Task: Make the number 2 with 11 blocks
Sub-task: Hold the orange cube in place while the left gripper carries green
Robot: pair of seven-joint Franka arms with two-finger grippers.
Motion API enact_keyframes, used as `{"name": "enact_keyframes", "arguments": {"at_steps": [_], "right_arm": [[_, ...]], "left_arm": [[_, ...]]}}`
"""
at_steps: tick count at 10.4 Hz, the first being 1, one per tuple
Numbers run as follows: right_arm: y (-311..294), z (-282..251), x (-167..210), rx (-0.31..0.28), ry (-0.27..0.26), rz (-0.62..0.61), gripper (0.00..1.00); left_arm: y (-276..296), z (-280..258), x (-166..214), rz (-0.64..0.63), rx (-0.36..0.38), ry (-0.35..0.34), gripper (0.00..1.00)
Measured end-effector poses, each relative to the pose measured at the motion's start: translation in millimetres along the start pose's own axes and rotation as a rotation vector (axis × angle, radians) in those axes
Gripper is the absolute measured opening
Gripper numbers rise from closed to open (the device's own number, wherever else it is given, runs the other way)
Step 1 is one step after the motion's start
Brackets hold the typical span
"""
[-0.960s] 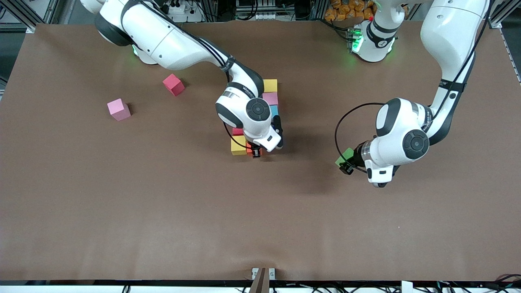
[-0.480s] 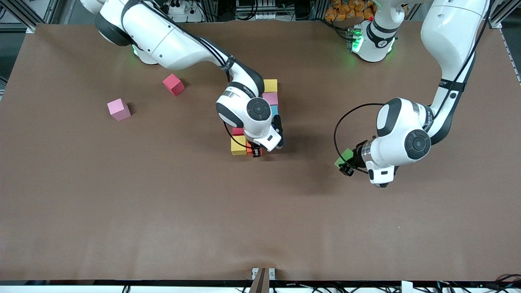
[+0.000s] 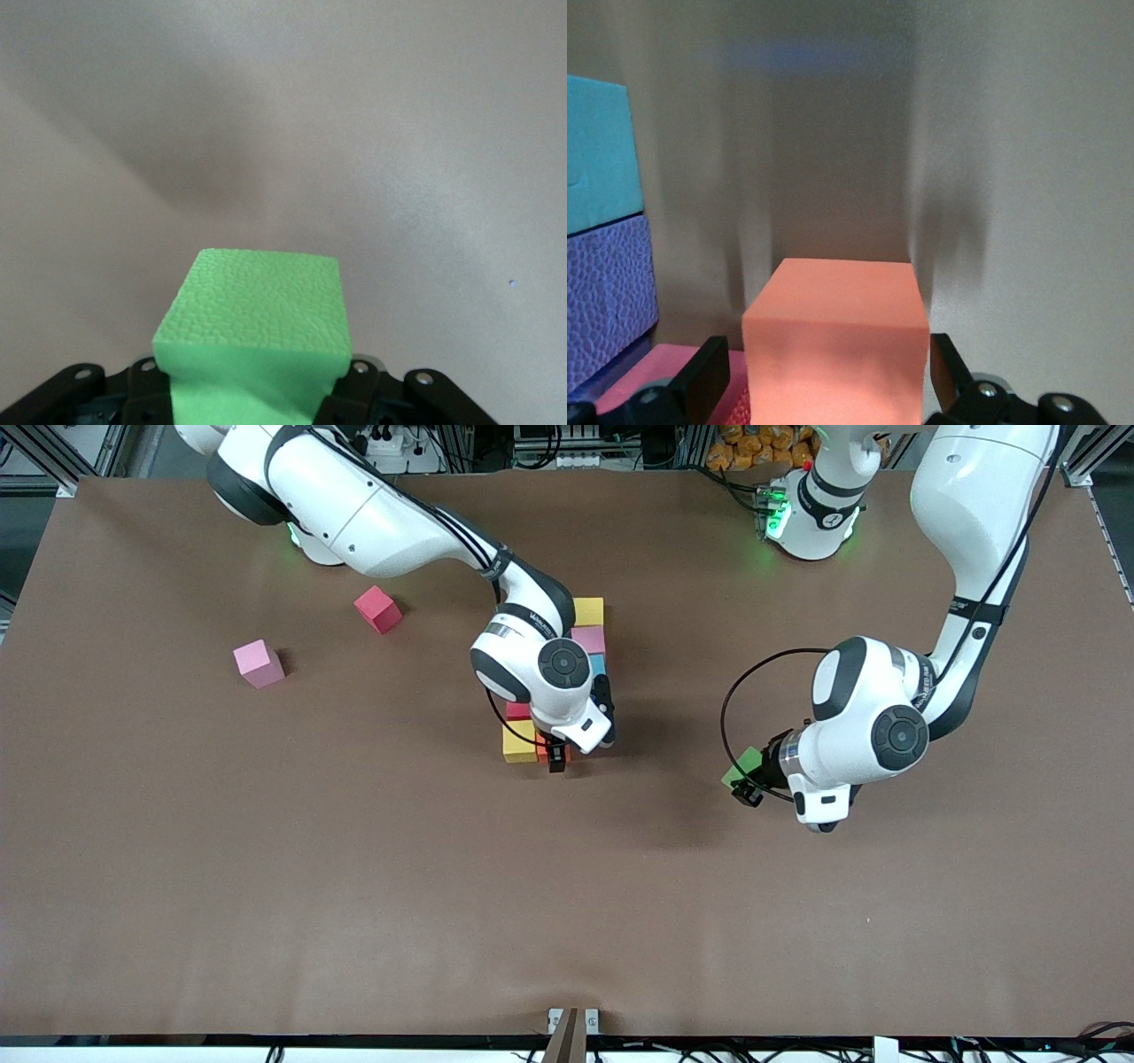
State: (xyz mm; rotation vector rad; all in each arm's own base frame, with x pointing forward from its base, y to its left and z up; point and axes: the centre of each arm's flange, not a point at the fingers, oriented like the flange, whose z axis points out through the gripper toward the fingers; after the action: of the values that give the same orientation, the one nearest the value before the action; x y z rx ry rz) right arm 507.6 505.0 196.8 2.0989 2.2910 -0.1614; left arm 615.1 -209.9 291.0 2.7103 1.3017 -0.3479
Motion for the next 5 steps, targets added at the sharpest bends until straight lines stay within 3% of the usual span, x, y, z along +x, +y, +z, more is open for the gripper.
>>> {"name": "enact_keyframes", "arguments": {"at_steps": [5], "right_arm": [[0, -10, -1, 0.009, -0.02, 0.037, 1.0]], "left_arm": [[6, 2, -15, -0.04, 0.001, -0.002, 0.56]]}}
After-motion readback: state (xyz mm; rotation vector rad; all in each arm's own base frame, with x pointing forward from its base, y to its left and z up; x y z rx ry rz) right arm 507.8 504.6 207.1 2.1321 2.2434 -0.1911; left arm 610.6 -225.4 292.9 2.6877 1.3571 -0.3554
